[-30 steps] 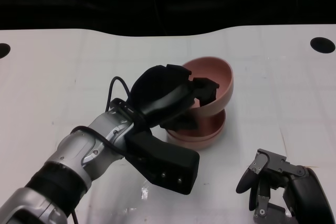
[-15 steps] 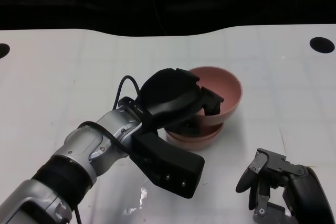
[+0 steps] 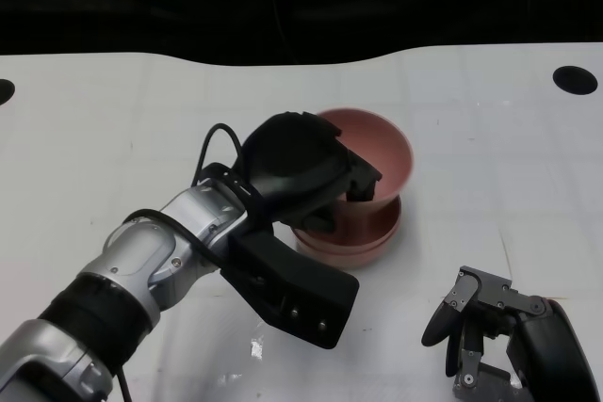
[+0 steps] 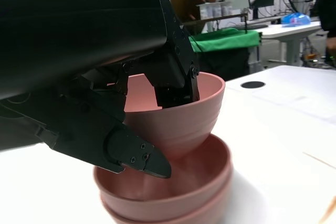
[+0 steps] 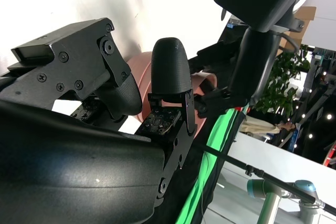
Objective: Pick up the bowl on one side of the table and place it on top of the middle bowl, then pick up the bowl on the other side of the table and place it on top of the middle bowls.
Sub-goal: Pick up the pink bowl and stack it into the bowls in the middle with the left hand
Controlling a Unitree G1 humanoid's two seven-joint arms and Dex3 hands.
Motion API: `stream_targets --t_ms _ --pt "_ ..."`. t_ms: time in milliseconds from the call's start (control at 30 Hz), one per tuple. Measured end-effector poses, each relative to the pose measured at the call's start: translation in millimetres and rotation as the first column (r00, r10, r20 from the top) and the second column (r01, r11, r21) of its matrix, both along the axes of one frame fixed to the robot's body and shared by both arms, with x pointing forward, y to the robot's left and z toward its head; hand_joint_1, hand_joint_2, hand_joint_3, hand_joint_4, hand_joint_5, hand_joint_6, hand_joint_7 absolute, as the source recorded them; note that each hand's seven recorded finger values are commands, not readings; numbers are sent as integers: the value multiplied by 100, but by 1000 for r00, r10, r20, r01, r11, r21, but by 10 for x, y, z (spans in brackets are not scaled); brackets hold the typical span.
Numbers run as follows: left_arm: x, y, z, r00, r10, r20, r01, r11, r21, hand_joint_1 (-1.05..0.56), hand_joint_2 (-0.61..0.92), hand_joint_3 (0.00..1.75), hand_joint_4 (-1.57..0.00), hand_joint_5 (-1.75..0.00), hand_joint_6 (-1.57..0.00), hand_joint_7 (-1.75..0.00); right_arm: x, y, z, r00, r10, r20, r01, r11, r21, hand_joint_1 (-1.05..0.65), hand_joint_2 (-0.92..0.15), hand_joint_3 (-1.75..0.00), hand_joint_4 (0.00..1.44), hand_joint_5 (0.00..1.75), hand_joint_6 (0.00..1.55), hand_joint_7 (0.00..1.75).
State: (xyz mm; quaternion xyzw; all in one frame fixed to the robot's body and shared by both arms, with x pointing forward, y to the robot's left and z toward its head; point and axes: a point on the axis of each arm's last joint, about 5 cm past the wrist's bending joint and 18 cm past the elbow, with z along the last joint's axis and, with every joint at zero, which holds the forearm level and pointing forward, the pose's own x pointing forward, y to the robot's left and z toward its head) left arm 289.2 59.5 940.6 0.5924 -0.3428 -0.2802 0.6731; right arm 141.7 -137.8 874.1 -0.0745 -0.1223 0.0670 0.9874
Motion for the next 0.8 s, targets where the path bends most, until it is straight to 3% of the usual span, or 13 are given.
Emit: stream_targets --t_ms 300,500,733,767,800 --pt "-15 8 -22 1000 4 7 -4 1000 -4 -30 89 3 -80 -175 -101 -66 3 8 -4 1000 -2 -12 2 1000 4 -1 -29 -160 92 175 85 148" --pt "-30 14 -40 999 3 -33 -4 1000 -19 -29 91 5 -78 -175 -90 -88 3 9 -4 1000 -2 -12 2 1000 4 -1 -28 -160 91 175 85 148" --pt "-57 21 -84 989 3 -146 -2 1000 7 -27 92 8 -78 -173 -94 -69 3 10 -4 1000 -2 -12 2 1000 5 -1 -29 -160 91 175 85 148" --pt "-58 21 -81 986 4 -167 -2 1000 11 -27 92 12 -78 -167 -95 -66 3 11 -4 1000 -2 -12 2 1000 5 -1 -29 -159 91 175 85 148" --pt "-59 23 -81 982 7 -187 -4 1000 16 -28 92 16 -78 -146 -95 -60 3 11 -4 1000 -2 -12 2 1000 5 -1 -29 -159 91 175 84 149"
